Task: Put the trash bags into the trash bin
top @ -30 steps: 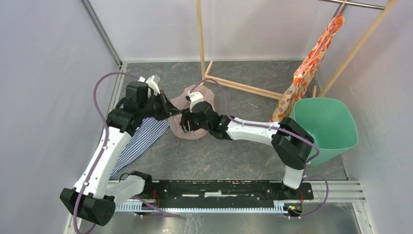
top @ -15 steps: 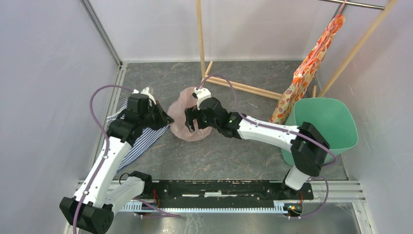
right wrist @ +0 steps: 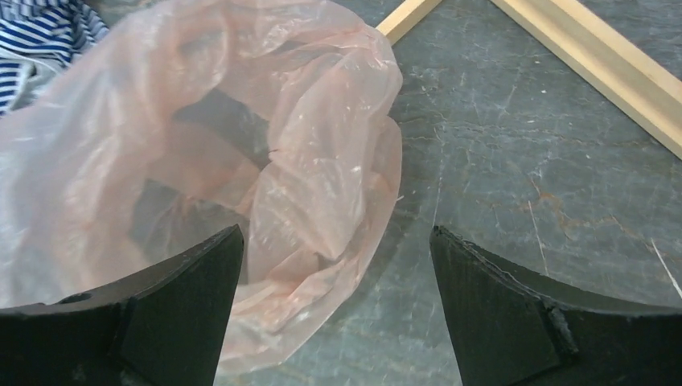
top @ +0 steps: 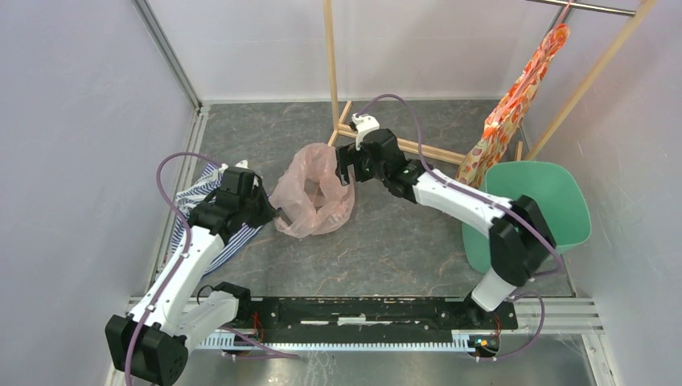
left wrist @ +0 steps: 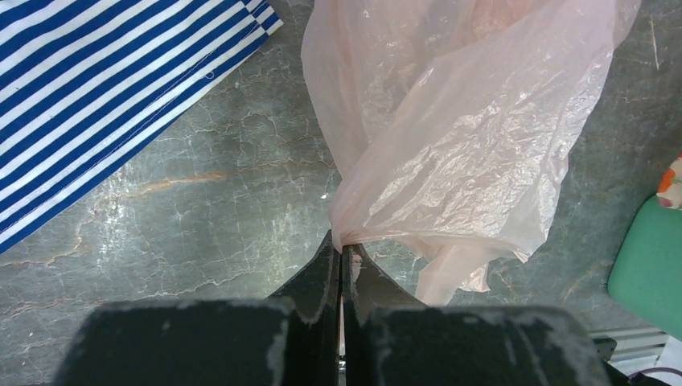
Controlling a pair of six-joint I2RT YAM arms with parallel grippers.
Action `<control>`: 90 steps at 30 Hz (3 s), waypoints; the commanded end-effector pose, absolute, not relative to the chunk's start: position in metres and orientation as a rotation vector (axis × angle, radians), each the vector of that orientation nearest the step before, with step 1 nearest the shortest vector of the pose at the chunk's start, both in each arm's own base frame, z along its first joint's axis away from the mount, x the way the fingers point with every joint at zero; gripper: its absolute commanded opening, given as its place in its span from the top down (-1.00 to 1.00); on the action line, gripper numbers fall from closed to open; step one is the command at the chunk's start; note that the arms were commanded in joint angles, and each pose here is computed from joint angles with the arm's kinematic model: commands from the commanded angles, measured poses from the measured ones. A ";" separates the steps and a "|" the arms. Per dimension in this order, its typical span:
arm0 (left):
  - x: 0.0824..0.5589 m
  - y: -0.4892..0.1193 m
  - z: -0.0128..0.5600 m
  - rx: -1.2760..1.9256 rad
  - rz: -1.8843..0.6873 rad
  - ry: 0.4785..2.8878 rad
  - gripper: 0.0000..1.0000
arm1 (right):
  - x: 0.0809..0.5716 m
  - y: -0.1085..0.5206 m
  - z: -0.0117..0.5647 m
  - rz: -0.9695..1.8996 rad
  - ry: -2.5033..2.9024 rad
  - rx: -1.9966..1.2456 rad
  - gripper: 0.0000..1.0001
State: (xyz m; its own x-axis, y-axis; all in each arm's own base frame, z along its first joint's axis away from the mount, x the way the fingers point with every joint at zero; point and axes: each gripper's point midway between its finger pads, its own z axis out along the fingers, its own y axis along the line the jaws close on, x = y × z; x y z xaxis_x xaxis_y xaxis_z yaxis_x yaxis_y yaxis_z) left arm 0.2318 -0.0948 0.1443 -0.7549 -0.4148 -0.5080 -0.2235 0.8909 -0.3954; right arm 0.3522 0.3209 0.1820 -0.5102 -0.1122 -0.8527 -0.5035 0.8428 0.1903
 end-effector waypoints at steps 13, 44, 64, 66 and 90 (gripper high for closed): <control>0.268 -0.109 0.188 -0.351 -0.484 2.365 0.96 | 0.408 0.341 0.162 0.369 2.076 -0.441 1.00; 0.255 -0.164 0.271 -0.153 -0.834 2.319 0.96 | 0.313 0.299 0.085 0.040 2.274 -0.466 0.71; 0.262 -0.120 0.153 -0.136 -0.426 2.532 0.96 | 0.311 0.288 0.139 0.437 2.206 -0.503 -0.12; 0.262 -0.119 0.151 -0.136 -0.419 2.535 0.96 | 0.316 0.283 0.129 0.406 2.220 -0.478 -0.12; 0.265 -0.149 0.537 0.027 -0.829 1.612 0.96 | 0.287 0.266 0.566 0.699 1.392 -0.299 1.00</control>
State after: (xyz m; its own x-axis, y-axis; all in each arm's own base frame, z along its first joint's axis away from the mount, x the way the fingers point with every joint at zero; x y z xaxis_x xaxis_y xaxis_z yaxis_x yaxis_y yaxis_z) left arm 0.3213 -0.1600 0.4169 -0.4910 -0.3266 -0.8076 0.2786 0.8195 -0.5008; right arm 0.3833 0.3512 0.4024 -0.2945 0.0405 -0.9548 -0.5545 0.8064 0.2053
